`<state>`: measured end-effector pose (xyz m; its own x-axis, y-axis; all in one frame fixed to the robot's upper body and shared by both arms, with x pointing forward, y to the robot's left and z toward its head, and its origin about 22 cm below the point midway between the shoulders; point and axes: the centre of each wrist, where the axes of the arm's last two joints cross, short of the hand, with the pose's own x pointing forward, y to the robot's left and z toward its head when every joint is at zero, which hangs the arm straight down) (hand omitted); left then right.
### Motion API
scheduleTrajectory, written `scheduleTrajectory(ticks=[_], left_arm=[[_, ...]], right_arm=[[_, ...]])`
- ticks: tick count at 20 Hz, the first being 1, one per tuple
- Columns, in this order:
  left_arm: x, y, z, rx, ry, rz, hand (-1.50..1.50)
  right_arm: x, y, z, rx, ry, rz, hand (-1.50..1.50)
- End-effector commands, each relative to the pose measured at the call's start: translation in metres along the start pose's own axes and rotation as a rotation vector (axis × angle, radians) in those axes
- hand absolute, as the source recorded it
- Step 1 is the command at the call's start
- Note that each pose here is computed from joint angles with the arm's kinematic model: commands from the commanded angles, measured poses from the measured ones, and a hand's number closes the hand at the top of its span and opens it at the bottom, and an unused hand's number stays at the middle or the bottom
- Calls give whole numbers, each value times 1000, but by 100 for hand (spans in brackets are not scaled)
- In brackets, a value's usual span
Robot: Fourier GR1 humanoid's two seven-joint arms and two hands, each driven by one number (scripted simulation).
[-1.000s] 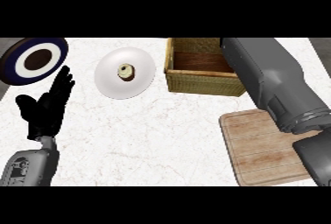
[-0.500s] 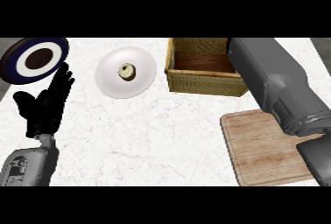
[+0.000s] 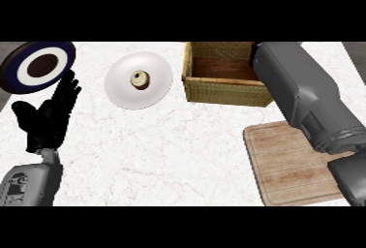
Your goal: Pick the bell pepper from the cutting board and place it in the basket
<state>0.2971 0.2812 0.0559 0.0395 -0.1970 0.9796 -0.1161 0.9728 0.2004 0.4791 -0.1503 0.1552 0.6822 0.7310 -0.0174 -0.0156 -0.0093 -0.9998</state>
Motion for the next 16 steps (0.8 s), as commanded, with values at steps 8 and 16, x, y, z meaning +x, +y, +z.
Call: scheduleTrajectory(ticks=[8,16], left_arm=[[-12,7,7,8,-6,-9,0],[-9,-15,-1,10,15,9,0]], right_arm=[[1,14,4,153,119,7,150],[-2,12,3,-6,117,-217,-150]])
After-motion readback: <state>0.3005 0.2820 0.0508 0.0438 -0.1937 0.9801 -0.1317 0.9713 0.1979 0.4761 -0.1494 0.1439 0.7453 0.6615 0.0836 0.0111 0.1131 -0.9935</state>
